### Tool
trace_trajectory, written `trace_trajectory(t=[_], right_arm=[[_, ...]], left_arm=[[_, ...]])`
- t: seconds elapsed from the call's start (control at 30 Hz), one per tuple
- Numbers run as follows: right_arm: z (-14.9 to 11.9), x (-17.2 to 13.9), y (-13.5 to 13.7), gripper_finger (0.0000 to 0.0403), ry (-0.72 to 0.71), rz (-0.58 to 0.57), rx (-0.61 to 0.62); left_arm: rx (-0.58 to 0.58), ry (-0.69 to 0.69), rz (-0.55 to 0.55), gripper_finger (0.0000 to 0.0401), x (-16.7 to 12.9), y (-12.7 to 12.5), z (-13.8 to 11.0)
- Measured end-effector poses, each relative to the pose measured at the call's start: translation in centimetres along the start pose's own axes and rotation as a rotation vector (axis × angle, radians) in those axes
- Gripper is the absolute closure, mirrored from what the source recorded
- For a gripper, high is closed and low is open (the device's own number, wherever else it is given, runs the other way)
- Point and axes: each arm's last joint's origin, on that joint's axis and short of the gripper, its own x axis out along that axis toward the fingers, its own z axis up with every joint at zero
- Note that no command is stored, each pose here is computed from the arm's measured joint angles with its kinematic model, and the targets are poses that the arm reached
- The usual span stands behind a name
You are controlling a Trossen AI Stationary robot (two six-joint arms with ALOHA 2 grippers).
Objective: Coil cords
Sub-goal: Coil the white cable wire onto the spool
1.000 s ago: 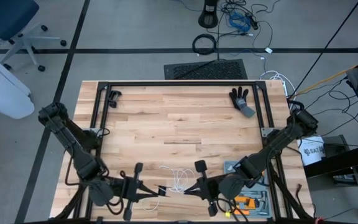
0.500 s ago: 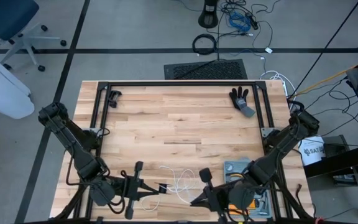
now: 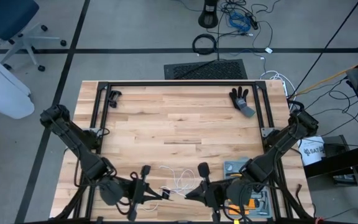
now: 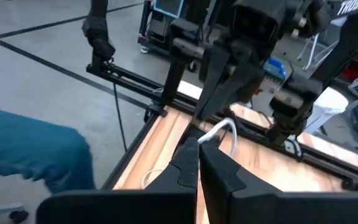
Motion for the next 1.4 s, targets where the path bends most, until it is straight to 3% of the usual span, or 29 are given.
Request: trace_trajectory(t=[0.3,0.7,0.97,1.4], right_arm=[[0.3,0.5,-1.0,0.0403,-0.033,-0.033,-0.075],[2.0,-0.2,-0.8,0.0403,-0.082,-0.028,-0.109],[0.6,2.1,-1.8,0.0403,-0.027,-0.064,-0.118],[-1.5,4.8,-2.4,0.0403,0.029,-0.020,-0.098]], left_arm=[[-0.015,0.031,-0.051,0.0399,2.0,0.9,-0.5],[-0.023,0.022,-0.091,0.0399,2.3,1.2,-0.3],[-0.013,-0.047,-0.132,0.0399,2.5,0.9,0.3],[0.136,-0.160,-0.185,0.0399,2.0,0.0,1.2]])
